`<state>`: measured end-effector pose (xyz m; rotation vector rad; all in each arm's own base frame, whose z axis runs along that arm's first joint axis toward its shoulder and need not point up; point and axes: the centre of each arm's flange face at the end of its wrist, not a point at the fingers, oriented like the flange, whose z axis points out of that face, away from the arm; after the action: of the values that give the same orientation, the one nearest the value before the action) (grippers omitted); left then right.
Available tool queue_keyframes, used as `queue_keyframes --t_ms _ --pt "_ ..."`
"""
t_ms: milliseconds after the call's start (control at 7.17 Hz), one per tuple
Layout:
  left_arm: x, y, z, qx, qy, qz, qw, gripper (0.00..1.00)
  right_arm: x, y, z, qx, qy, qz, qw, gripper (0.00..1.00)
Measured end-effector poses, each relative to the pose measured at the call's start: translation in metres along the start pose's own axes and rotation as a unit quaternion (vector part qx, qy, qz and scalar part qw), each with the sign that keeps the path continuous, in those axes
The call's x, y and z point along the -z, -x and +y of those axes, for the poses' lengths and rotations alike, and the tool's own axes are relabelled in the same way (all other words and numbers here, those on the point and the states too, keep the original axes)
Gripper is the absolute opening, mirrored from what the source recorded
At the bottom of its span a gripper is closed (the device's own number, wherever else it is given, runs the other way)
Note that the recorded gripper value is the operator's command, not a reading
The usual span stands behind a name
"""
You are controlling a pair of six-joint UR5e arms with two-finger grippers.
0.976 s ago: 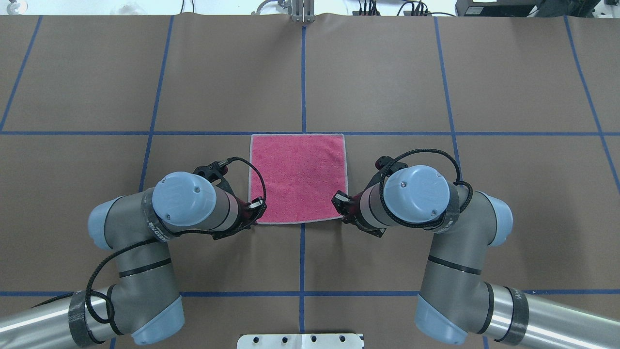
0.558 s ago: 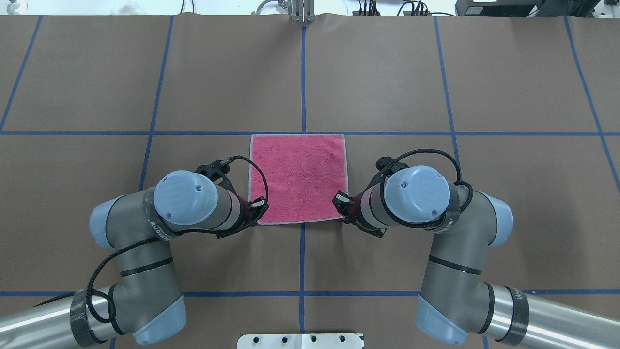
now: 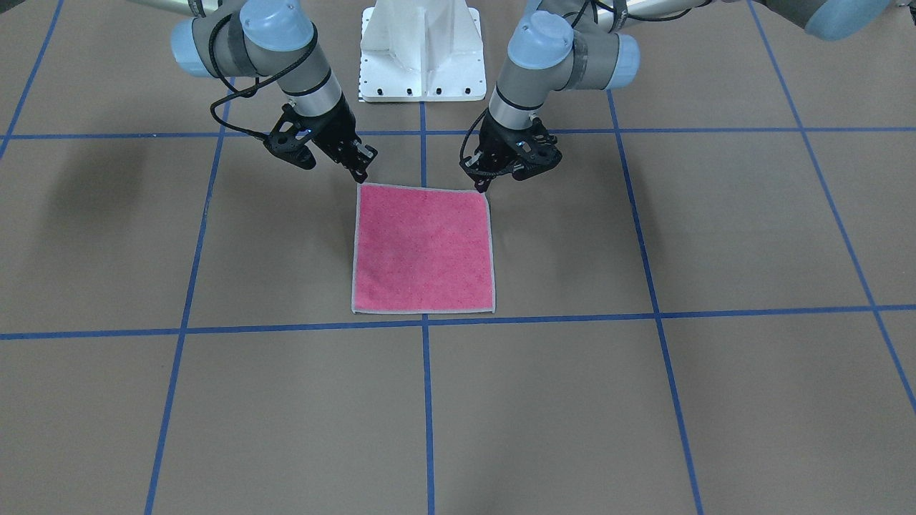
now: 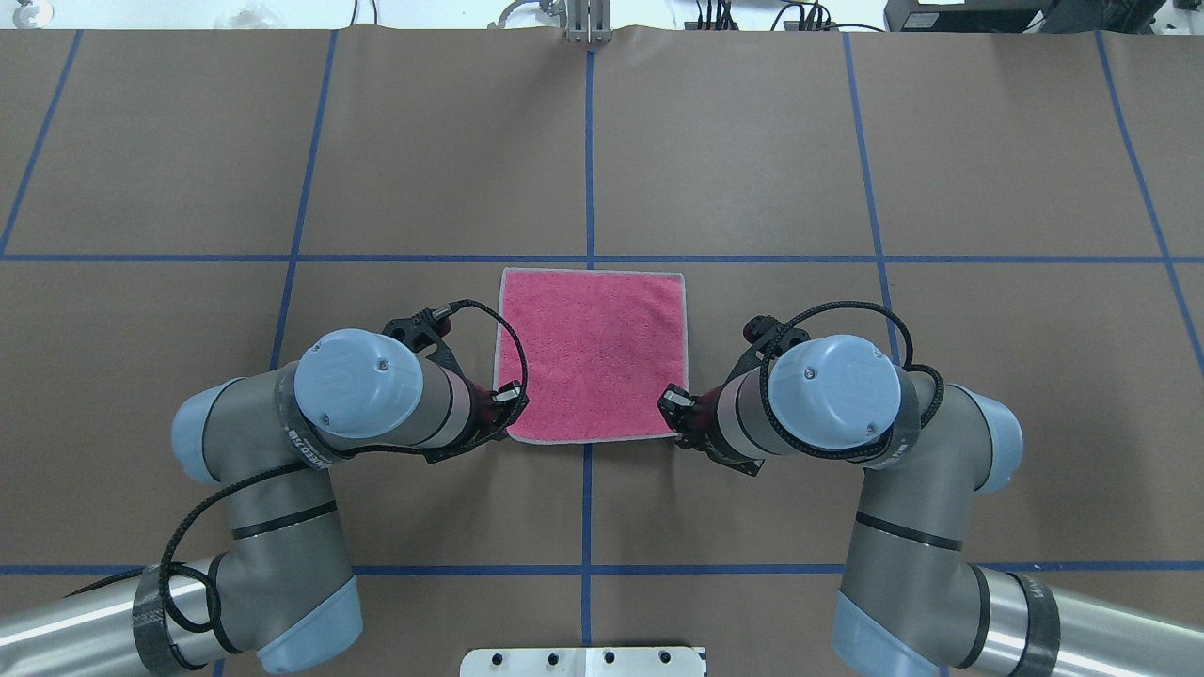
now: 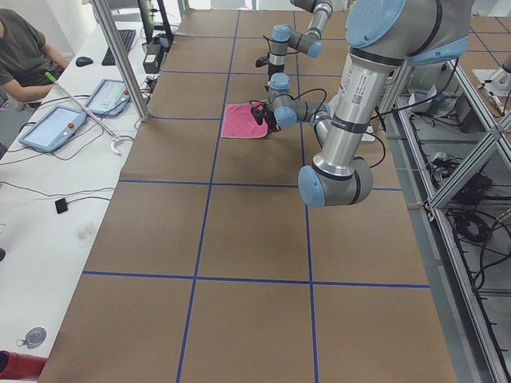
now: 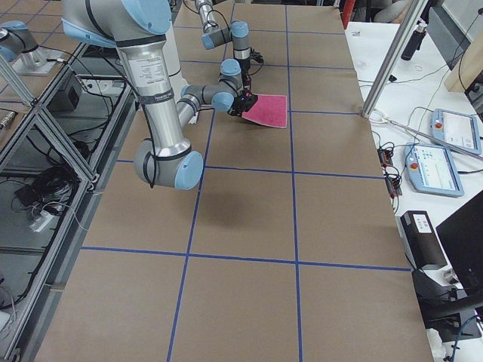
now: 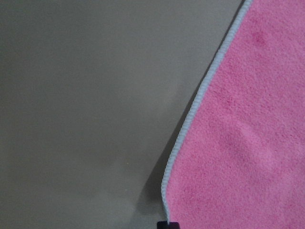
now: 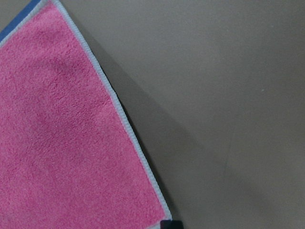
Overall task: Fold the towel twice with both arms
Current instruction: 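Grasp the towel's near corners with both grippers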
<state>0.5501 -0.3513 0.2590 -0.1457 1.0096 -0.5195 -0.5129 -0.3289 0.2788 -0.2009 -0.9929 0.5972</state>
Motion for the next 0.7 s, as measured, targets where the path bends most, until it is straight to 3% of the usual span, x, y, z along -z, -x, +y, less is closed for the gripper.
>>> queue_keyframes --t_ms 697 --pt "0.017 -0.011 0.013 -0.006 0.01 0.02 0.9997 0.0 0.012 -0.002 0.002 0.002 0.004 -0.008 1.0 0.0"
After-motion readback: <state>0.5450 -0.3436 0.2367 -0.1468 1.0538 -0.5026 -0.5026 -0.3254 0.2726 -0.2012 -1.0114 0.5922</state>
